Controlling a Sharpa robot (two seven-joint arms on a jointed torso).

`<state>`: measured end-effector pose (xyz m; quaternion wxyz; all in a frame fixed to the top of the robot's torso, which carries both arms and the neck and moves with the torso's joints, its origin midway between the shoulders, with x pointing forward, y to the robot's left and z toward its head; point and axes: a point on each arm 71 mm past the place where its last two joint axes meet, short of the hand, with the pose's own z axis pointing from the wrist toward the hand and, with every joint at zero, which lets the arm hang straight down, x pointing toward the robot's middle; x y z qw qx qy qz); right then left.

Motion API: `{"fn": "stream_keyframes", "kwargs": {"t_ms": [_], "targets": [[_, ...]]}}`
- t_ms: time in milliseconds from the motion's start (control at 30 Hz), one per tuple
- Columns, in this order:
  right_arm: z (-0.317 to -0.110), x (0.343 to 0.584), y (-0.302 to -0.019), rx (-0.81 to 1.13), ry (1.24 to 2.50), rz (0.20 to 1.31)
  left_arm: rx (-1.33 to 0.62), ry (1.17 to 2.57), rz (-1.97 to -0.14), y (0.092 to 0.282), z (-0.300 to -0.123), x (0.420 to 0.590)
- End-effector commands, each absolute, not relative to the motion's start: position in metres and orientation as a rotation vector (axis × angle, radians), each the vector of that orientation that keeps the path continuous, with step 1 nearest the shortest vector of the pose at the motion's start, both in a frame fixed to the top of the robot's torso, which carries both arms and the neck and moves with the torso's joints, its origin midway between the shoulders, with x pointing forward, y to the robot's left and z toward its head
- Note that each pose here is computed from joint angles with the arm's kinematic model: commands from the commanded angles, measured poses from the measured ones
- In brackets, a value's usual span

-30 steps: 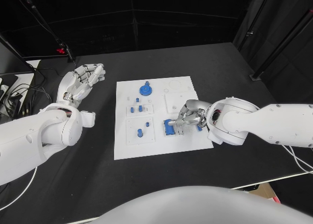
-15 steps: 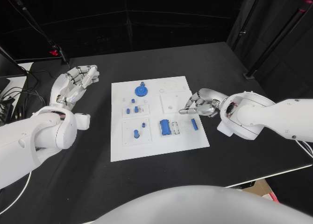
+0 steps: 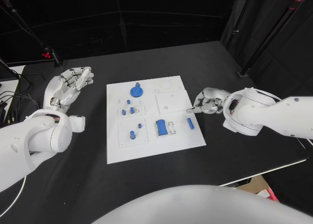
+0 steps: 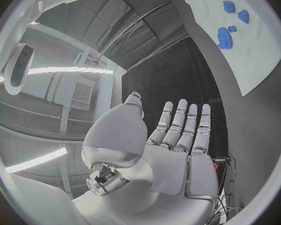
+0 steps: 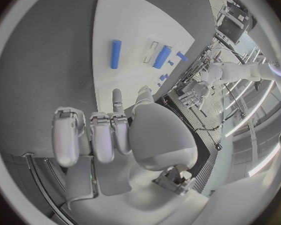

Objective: Assemble the parts on the task board

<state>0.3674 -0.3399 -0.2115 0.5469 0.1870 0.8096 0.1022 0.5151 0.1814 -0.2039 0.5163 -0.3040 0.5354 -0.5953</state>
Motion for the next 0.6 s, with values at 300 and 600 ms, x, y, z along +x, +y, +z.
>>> {"fn": "stream_keyframes", "kwargs": {"t_ms": [300, 600], "targets": [[-0.217, 0.367, -0.333, 0.298, 2.003, 0.071, -0.704, 1.256, -1.463, 0.181, -0.201, 0.514], [-0.224, 0.369, -0.327, 0.272, 2.035, 0.053, -0.704, 1.256, -1.463, 0.181, -0.201, 0.514]]}}
